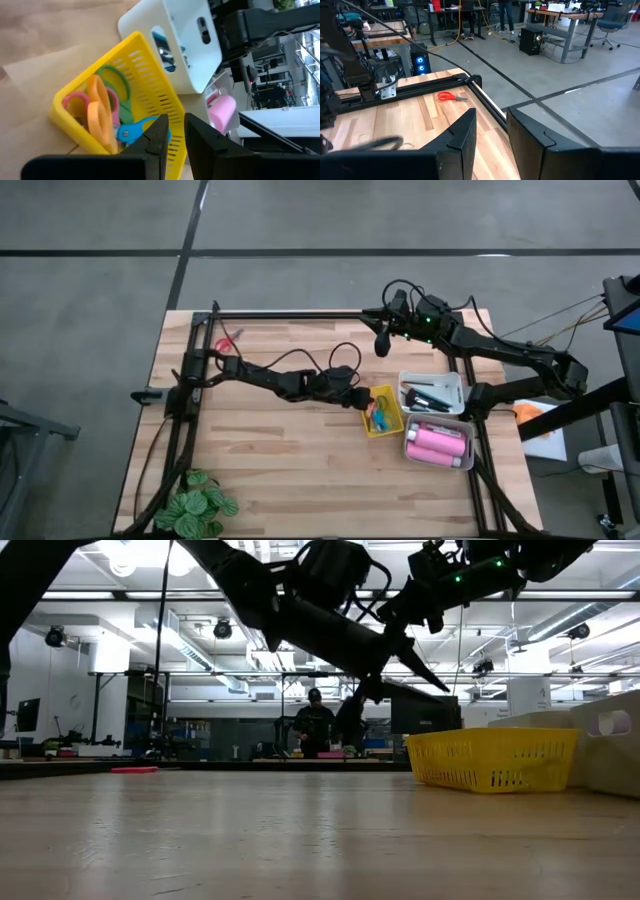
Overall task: Pick & Place Paint Supplies
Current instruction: Put the red scissors into the yellow bin
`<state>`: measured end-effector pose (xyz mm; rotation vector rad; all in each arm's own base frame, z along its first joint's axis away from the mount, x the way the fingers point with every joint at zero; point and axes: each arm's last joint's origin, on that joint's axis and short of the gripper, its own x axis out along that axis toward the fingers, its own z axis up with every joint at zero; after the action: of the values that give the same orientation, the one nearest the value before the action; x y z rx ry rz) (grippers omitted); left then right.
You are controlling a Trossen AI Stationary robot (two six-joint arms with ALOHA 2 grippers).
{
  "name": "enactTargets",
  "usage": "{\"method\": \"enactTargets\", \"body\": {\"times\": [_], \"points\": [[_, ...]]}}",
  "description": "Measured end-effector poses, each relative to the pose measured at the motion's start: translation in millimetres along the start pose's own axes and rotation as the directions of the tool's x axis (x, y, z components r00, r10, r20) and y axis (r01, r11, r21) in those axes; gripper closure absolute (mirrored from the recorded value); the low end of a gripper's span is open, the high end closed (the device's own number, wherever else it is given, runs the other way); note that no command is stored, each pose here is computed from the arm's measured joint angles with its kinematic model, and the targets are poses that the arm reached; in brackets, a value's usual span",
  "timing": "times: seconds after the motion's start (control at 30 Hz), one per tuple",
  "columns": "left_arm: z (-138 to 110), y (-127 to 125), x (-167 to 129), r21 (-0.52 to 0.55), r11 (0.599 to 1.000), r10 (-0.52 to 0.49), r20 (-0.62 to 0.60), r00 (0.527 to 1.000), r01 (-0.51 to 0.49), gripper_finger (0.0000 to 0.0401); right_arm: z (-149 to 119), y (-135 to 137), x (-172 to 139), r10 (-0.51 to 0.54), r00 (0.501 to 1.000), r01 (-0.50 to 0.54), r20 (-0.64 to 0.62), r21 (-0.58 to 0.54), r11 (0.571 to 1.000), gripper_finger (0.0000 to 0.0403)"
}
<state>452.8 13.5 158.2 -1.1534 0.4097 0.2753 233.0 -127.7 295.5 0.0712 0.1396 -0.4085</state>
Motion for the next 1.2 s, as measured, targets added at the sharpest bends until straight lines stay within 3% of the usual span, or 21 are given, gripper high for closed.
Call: {"method": "enactTargets", "body": {"times": [0.33, 0.63, 0.97, 1.07, 1.2], "points": [[21.3, -14.0, -36.0, 0.028, 0.992, 0.123, -0.022, 0.992, -0.122, 0.0336, -0.1, -0.1, 0.0, -0.001, 1.000, 0.001, -0.001, 0.000, 1.000, 0.0296], [41.0, -18.9, -90.4, 0.074, 0.942, 0.333, -0.083, 0.939, -0.328, 0.0336, -0.1, -0.1, 0.1, -0.001, 1.000, 0.001, -0.001, 0.000, 1.000, 0.0296], [66.4, -5.8, -162.1, 0.181, 0.803, 0.593, -0.151, 0.791, -0.567, 0.0336, -0.2, -0.1, 0.0, -0.001, 1.000, 0.001, -0.002, 0.000, 1.000, 0.0296], [71.8, 1.1, -179.8, 0.196, 0.738, 0.673, -0.154, 0.723, -0.645, 0.0336, -0.3, 0.0, 0.1, 0.000, 1.000, 0.000, -0.002, 0.000, 1.000, 0.0296], [77.4, 14.4, -198.6, 0.202, 0.615, 0.789, -0.164, 0.592, -0.763, 0.0336, -0.3, -0.1, 0.1, -0.001, 1.000, 0.001, -0.002, 0.000, 1.000, 0.0296]]}}
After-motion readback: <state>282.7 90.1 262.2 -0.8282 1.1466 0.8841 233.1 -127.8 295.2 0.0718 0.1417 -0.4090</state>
